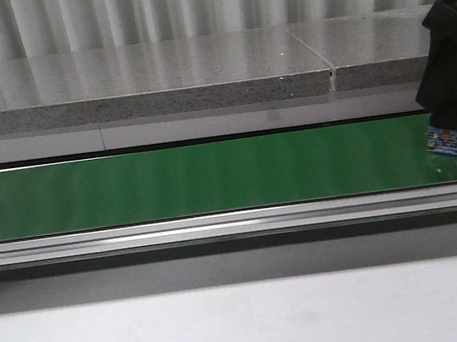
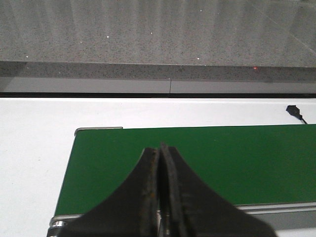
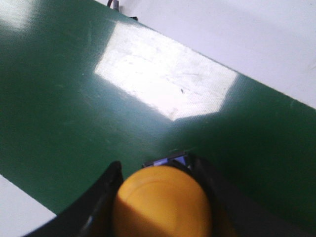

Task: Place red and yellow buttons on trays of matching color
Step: 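Carry the yellow button into the yellow tray and open the right gripper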

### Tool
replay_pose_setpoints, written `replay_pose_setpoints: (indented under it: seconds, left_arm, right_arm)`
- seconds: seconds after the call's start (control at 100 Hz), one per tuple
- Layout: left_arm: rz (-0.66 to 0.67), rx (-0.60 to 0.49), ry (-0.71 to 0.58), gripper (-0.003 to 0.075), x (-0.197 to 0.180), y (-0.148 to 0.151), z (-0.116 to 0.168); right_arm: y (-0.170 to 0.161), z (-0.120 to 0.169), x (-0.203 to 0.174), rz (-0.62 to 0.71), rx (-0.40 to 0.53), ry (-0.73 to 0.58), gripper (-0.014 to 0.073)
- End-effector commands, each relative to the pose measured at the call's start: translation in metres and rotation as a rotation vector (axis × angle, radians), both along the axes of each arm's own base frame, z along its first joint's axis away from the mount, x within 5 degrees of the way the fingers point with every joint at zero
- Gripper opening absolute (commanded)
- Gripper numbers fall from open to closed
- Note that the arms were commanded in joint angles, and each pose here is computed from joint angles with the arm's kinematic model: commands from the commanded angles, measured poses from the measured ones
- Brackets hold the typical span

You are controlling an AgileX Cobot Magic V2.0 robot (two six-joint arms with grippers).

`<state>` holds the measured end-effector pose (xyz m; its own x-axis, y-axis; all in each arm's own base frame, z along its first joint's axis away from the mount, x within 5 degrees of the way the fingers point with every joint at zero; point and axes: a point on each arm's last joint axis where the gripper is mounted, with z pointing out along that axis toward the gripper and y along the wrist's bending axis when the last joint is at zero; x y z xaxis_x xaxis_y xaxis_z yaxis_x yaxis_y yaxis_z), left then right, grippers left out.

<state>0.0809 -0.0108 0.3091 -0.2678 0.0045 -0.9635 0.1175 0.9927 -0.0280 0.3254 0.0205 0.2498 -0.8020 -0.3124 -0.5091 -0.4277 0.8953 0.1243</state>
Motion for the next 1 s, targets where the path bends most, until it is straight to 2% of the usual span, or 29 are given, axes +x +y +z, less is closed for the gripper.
replay_pose_setpoints:
  seconds: [0.0,0.12,0.25,0.48,0.65,0.77,0.85,0.99]
  left_arm:
    - [0.003,-0.019,-0.09,-0.0021,0.002,0.0,0.015]
    - [0.003,-0.019,-0.09,-0.0021,0.002,0.0,0.015]
    - [0.003,-0.019,-0.09,-0.0021,0.002,0.0,0.015]
    - [0.003,-0.019,-0.09,-0.0021,0.002,0.0,0.015]
    - [0.003,-0.019,-0.09,-0.0021,0.002,0.0,0.015]
    - [0.003,-0.019,-0.09,-0.0021,0.002,0.0,0.015]
    - [0.003,-0.019,-0.09,-0.0021,0.002,0.0,0.015]
    - [0.003,-0.019,-0.09,-0.0021,0.002,0.0,0.015]
  right_arm:
    - [-0.006,0.026,-0.004,-0.054,0.029,-0.071,0.0089]
    - [-0.022,0.043,-0.012,-0.19,0.067,-0.105,0.0089]
    - [-0.051,0.072,-0.025,-0.368,0.095,-0.216,0.0089]
    - [-0.127,0.107,-0.058,-0.791,0.132,-0.407,0.0089]
    - [-0.195,0.106,-0.096,-1.101,0.107,-0.449,0.0089]
    - [-0.231,0.104,-0.131,-1.27,0.081,-0.434,0.0089]
    - [-0.242,0.098,-0.146,-1.37,0.116,-0.415,0.0089]
    - [-0.24,0.069,-0.152,-1.414,0.111,-0.37,0.0089]
